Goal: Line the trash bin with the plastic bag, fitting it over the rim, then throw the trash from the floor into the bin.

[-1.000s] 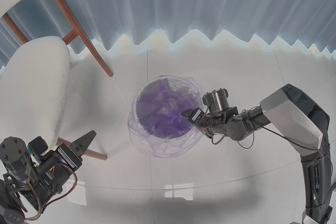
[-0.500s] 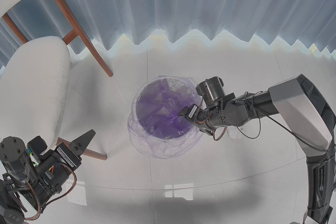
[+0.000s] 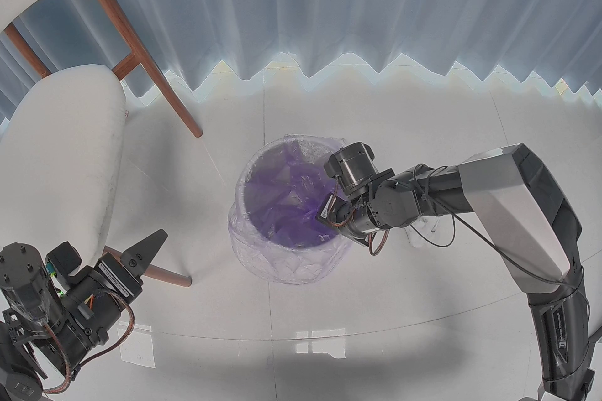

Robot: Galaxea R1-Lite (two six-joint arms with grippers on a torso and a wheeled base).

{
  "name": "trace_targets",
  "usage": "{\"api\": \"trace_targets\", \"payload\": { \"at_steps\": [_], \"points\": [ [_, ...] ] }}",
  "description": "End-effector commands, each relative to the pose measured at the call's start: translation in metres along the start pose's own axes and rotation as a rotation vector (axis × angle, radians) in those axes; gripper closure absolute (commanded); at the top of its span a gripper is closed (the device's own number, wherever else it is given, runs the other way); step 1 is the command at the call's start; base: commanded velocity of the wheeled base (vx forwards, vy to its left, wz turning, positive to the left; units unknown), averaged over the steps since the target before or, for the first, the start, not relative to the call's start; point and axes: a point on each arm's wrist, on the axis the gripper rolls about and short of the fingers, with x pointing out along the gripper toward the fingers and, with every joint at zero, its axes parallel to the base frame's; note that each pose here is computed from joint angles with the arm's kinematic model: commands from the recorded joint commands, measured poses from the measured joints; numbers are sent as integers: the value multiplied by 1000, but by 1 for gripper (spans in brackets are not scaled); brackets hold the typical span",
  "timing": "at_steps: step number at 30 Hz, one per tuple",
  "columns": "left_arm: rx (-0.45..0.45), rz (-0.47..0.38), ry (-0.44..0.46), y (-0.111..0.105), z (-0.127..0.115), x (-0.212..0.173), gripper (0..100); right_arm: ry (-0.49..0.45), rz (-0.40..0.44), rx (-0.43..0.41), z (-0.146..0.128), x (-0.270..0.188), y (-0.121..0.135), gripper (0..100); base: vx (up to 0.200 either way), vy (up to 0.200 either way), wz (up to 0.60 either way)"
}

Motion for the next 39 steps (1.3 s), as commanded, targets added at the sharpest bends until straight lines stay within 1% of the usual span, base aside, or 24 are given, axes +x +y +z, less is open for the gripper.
{"api": "trace_targets", "payload": {
  "at_steps": [1, 5, 6, 10, 14, 15, 16, 17, 18, 21, 24, 27, 32, 33, 39],
  "points": [
    [0, 1, 1, 0, 0, 0, 0, 0, 0, -2, -2, 5, 1, 100, 0, 0, 0],
    [0, -1, 1, 0, 0, 0, 0, -8, -3, -8, -1, 1, 2, 100, 0, 0, 0],
    [0, -1, 1, 0, 0, 0, 0, -14, -23, -34, 4, -7, 1, 100, 0, 0, 0],
    [-2, -2, 2, 0, 0, 0, 0, -28, -39, -140, 21, -19, -6, 100, 0, 0, 0],
    [-2, -3, 1, 0, 0, 0, 0, -61, -49, -327, 46, -26, -17, 100, 0, 0, 0],
    [-2, -3, 1, 0, 0, 0, 0, -61, -51, -342, 48, -26, -18, 100, 0, 0, 0],
    [-2, -3, 1, 0, 0, 0, 0, -65, -38, -426, 56, -28, -22, 100, 0, 0, 0],
    [-2, -3, 1, 0, 0, 0, 0, -65, -38, -426, 56, -28, -22, 100, 0, 0, 0],
    [-2, -3, 1, 0, 0, 0, 0, -46, 3, -510, 62, -32, -24, 100, 0, 0, 0],
    [-4, -7, -2, -1, 1, -1, 0, -39, 40, -598, 70, -35, -27, 100, 0, 0, 0],
    [-4, -8, -1, -1, 1, -1, 0, -11, 110, -637, 72, -37, -25, 100, 0, 0, 0],
    [-4, -9, -2, -1, 1, -1, 0, 4, 156, -677, 72, -36, -23, 100, 0, 0, 0],
    [-4, -9, -2, 0, 1, -2, 0, 17, 192, -762, 73, -33, -26, 100, 0, 0, 0],
    [-4, -9, -2, 0, 1, -2, 0, 17, 200, -803, 76, -31, -29, 100, 0, 0, 0],
    [-4, -8, -1, 0, 1, -1, 0, -21, 186, -999, 89, -18, -40, 100, 0, 0, 0]
  ]
}}
